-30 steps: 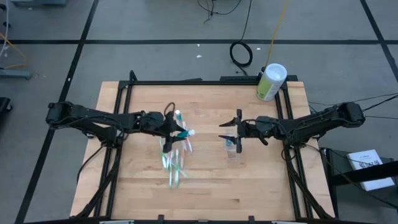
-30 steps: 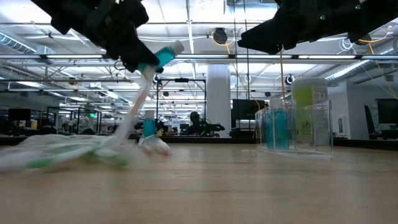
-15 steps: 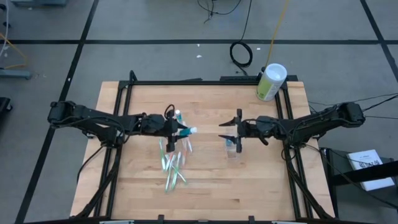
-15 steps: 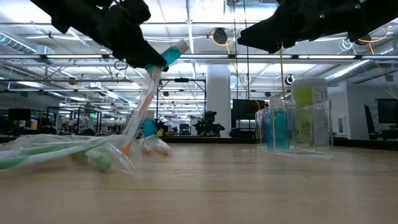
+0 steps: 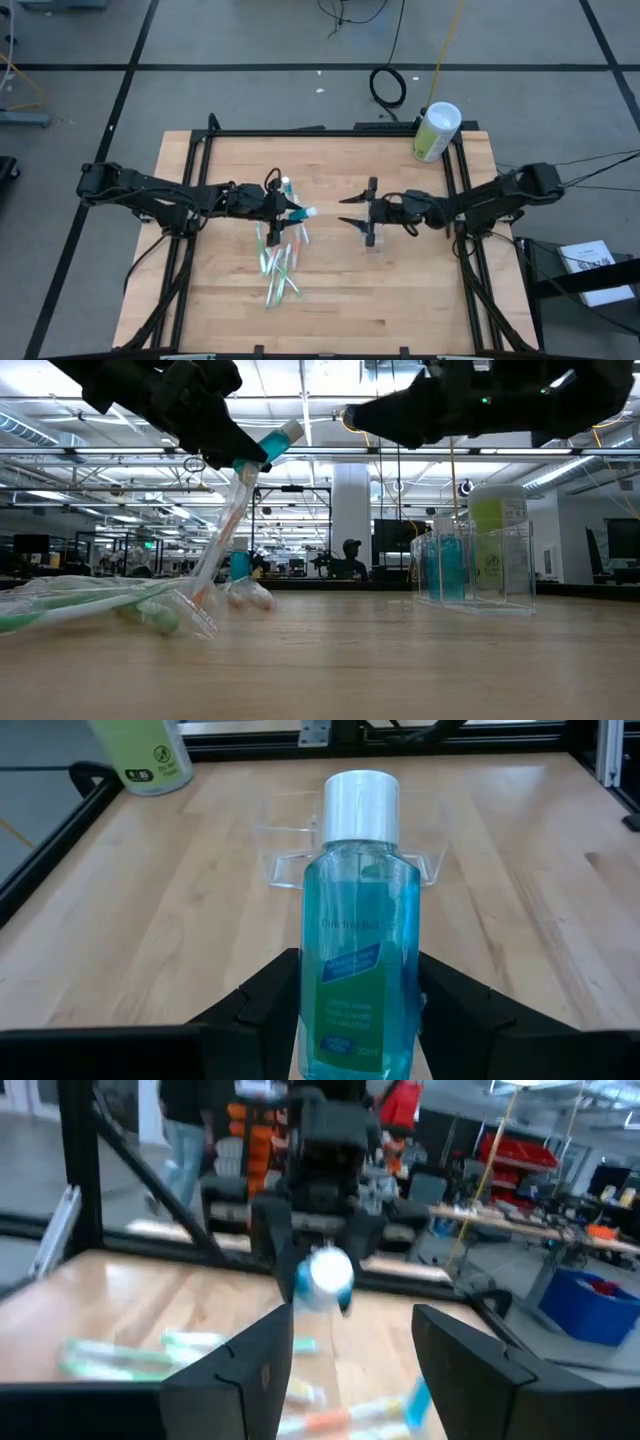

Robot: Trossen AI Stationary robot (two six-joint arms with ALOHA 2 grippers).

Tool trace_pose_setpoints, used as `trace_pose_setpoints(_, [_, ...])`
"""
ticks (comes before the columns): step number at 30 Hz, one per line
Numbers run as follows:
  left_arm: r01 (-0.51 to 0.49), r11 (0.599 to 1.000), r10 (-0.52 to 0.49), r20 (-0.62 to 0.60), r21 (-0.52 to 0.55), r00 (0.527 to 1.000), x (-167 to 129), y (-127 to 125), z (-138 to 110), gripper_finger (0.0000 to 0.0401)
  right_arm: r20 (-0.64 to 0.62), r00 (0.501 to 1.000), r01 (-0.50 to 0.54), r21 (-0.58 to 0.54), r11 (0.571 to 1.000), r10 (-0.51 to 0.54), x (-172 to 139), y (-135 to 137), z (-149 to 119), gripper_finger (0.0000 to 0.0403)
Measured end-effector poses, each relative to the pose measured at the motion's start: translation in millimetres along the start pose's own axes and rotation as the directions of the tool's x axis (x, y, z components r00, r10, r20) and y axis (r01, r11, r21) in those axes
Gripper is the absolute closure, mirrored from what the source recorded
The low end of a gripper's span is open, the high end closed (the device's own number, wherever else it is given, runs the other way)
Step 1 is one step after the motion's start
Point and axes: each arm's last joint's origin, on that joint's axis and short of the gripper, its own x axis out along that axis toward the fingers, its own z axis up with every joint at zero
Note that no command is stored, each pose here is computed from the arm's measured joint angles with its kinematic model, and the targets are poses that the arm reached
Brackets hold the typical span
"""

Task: Pick & Place toothbrushing station
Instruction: Put the blue mouthwash into the middle of the transparent organizer

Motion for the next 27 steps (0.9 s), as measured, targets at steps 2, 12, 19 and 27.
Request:
trace_pose_setpoints(2, [0.0,1.0,0.0,0.0,0.0,1.0,0.0,0.0,0.0,0.0233,0.03,0.999,-0.033,0.022,0.999,0.032,8.3,0.2,-0.2,0.019])
trace_pose_setpoints(12, [0.001,1.0,-0.001,0.005,0.003,1.0,-0.1,0.0,0.5,0.0233,-0.06,0.996,-0.06,0.142,0.988,0.069,52.6,-11.1,-3.7,0.0135])
trace_pose_setpoints(19, [0.001,1.0,-0.001,0.005,0.007,1.0,-0.1,0.0,0.5,0.0233,-0.023,0.994,-0.102,0.158,0.982,0.107,58.0,-13.2,5.7,0.0137])
trace_pose_setpoints(27, [0.001,1.0,-0.001,0.024,0.009,1.0,-0.1,0.0,2.4,0.0233,-0.056,0.992,-0.101,0.155,0.983,0.111,58.4,-13.0,3.2,0.0143])
